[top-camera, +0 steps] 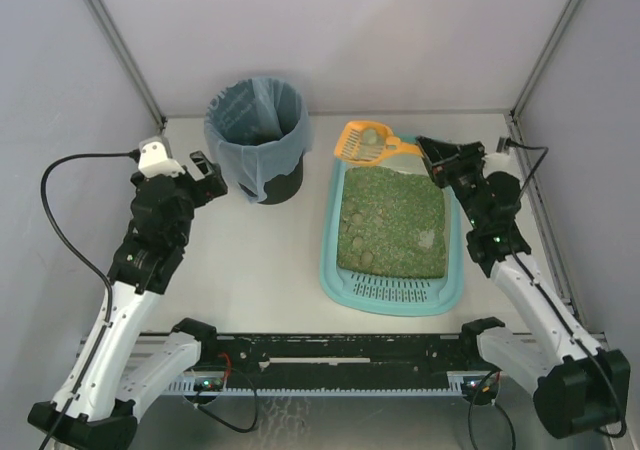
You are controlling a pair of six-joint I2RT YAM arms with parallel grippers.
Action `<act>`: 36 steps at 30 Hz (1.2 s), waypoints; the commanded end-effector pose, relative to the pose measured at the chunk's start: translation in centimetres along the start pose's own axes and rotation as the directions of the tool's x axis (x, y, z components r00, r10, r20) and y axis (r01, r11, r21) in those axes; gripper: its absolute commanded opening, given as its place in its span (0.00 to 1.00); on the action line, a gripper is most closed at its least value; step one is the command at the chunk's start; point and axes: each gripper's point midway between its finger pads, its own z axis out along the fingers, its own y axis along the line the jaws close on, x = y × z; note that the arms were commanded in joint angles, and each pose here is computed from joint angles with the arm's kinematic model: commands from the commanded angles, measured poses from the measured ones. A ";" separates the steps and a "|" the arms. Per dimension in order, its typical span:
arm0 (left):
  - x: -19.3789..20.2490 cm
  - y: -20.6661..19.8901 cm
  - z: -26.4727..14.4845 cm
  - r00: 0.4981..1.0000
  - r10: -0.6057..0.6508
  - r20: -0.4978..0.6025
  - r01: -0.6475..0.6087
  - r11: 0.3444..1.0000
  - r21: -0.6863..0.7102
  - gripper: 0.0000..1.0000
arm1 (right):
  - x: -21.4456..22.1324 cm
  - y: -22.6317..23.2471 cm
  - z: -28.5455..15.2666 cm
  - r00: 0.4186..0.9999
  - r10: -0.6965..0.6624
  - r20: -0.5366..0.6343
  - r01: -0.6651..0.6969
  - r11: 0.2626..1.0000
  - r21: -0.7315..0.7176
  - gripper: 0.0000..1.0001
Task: Clean the litter box
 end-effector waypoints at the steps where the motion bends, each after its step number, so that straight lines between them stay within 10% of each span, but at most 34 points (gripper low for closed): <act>1: 0.3 0.5 0.4 1.000 -0.023 0.006 0.023 0.999 -0.023 1.00 | -0.4 4.0 3.0 0.996 -0.022 0.088 0.024 0.999 -0.028 0.00; 16: 0.6 0.6 0.7 1.000 -0.030 -0.005 0.030 0.999 -0.025 1.00 | 8.1 9.4 16.6 0.956 -0.294 -0.010 0.290 0.946 -0.144 0.00; 36: 1.1 0.2 1.1 0.999 -0.025 -0.025 0.025 1.000 -0.001 1.00 | 14.0 16.3 19.5 0.559 -0.817 0.145 0.783 0.462 -0.416 0.00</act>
